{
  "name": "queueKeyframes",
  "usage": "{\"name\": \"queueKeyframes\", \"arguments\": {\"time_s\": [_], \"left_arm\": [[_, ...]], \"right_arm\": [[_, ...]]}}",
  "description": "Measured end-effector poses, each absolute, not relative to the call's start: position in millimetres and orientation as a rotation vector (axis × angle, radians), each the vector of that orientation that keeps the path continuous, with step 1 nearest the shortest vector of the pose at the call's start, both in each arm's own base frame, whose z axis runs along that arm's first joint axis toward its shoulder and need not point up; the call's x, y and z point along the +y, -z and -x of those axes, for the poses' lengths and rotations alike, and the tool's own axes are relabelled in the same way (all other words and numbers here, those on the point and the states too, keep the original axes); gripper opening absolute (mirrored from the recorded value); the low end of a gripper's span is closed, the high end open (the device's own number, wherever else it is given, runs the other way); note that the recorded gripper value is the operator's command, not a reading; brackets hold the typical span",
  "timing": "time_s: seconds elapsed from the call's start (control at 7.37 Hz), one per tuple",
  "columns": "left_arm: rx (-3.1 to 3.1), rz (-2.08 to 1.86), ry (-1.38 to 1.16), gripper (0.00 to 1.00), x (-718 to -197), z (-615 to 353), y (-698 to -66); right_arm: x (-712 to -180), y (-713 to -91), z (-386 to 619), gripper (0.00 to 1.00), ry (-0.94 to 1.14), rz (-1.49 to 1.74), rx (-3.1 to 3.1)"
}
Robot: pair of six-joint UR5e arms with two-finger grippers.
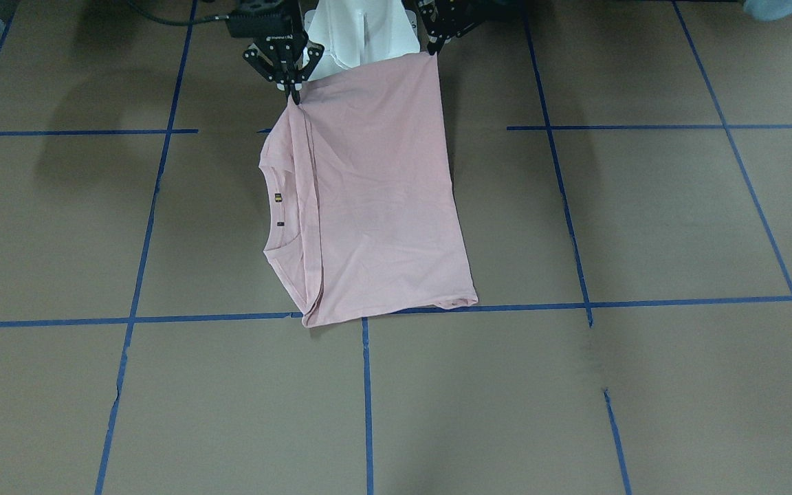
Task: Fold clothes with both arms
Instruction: 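Grasp the near shirt edge with both grippers and fold it away from robot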
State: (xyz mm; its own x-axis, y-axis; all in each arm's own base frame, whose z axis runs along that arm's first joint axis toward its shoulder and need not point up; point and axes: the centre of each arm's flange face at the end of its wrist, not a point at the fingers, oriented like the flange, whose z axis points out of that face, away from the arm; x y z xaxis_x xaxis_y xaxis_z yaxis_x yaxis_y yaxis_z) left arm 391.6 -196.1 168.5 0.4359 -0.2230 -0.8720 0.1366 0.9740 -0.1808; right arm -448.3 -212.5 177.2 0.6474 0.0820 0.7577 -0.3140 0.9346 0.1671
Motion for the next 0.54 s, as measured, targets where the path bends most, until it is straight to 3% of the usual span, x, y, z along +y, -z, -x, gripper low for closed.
{"name": "queueKeyframes", "arguments": {"time_s": [0.27,0.54], "left_arm": [[1.086,0.048,0.203,0.0,-208,-385,-162],[1.033,-0.058,0.197,0.0,-261,-401,-168]], "right_arm": [[-212,-178,452,0.0,-0.217,-0.293,-0.805],[-252,-175,472,0.0,-0.247,-0.334,-0.772]]}}
